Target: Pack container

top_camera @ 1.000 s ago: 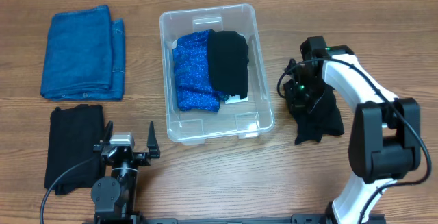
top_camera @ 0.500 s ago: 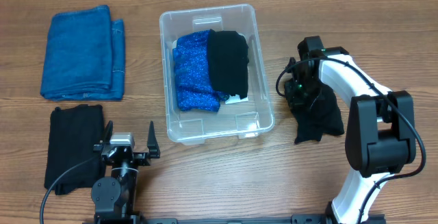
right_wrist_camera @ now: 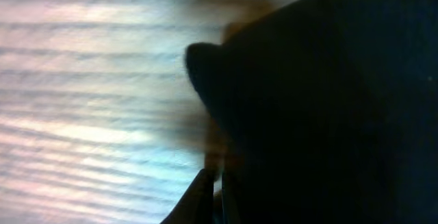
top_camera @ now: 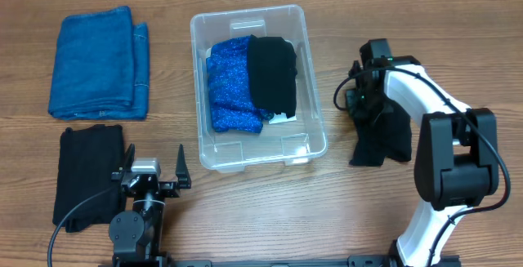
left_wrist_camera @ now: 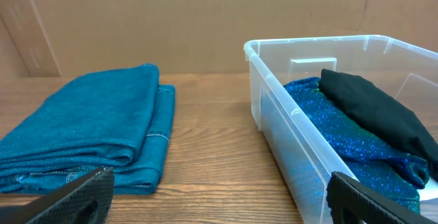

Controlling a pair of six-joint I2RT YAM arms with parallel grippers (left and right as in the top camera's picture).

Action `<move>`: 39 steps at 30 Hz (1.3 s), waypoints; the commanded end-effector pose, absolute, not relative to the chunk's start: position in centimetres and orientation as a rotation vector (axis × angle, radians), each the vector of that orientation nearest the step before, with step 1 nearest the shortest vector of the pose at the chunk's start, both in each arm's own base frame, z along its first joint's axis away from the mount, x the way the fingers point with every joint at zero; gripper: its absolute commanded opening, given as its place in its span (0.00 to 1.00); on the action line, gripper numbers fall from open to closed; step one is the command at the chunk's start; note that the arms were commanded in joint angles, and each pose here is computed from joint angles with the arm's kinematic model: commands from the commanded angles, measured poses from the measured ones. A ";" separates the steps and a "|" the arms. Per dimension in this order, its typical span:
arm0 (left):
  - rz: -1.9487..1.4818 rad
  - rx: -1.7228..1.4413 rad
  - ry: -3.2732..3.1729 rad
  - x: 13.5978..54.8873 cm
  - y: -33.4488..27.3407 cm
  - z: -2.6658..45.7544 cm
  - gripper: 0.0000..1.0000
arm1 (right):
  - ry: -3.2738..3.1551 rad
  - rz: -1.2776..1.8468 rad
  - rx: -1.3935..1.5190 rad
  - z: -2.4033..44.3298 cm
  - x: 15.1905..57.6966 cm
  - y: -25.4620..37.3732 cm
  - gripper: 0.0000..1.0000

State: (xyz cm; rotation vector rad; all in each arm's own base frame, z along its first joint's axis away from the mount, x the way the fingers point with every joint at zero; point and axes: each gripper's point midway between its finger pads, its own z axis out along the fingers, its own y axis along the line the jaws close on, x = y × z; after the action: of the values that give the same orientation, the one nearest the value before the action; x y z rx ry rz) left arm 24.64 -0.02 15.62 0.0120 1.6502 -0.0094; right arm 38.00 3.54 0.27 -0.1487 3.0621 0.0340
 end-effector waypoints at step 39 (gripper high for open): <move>0.009 0.023 1.647 24.6 0.1 15.6 1.00 | 2.488 -0.005 1.384 18.2 32.7 -12.4 1.00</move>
State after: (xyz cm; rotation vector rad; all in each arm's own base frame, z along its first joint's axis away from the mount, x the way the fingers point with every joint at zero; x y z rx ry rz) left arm 24.64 -0.02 15.62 0.0117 1.6502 -0.0097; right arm 35.42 -10.40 19.69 1.1122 2.5445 0.0351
